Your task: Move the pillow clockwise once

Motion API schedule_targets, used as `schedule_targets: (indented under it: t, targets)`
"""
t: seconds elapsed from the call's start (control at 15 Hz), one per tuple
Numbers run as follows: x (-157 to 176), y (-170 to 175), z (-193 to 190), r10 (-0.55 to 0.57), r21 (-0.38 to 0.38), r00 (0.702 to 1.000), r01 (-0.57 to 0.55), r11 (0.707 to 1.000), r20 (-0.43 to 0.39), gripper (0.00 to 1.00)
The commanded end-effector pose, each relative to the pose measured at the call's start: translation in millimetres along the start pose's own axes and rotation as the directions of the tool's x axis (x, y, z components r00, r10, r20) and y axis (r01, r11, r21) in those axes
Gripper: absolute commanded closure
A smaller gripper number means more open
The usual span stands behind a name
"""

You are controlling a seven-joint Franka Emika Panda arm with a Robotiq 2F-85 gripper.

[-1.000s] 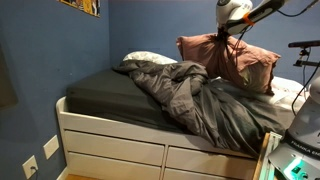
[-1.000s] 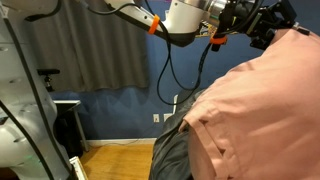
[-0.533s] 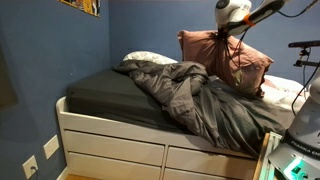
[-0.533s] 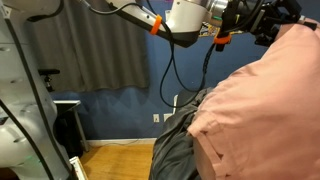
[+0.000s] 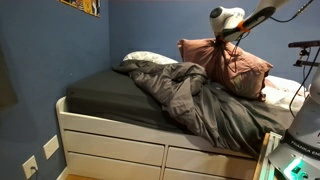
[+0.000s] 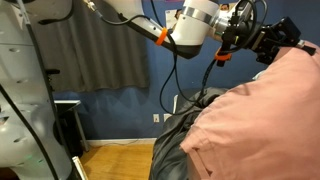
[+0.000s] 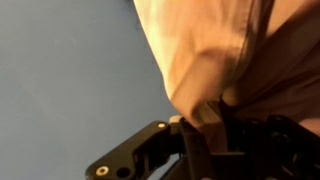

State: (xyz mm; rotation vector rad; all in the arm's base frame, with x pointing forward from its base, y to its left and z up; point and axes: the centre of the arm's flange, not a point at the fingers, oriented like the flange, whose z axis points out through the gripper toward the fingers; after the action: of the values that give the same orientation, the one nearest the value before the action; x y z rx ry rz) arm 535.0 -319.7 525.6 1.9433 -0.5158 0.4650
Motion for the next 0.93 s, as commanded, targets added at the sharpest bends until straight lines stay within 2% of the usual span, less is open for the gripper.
schedule_targets:
  t: [0.0,0.2,0.4,0.67,0.87]
  targets:
    - [35,30,16,0.146,-0.109,0.987,-0.137,0.985,0.071,0.97]
    - [49,53,29,0.242,-0.159,0.954,-0.215,0.964,0.175,0.97]
    - [60,81,44,0.35,-0.215,0.896,-0.298,0.93,0.274,0.97]
    - [70,128,66,0.508,-0.284,0.782,-0.426,0.859,0.361,0.97]
    - [71,156,83,0.612,-0.348,0.685,-0.505,0.79,0.395,0.97]
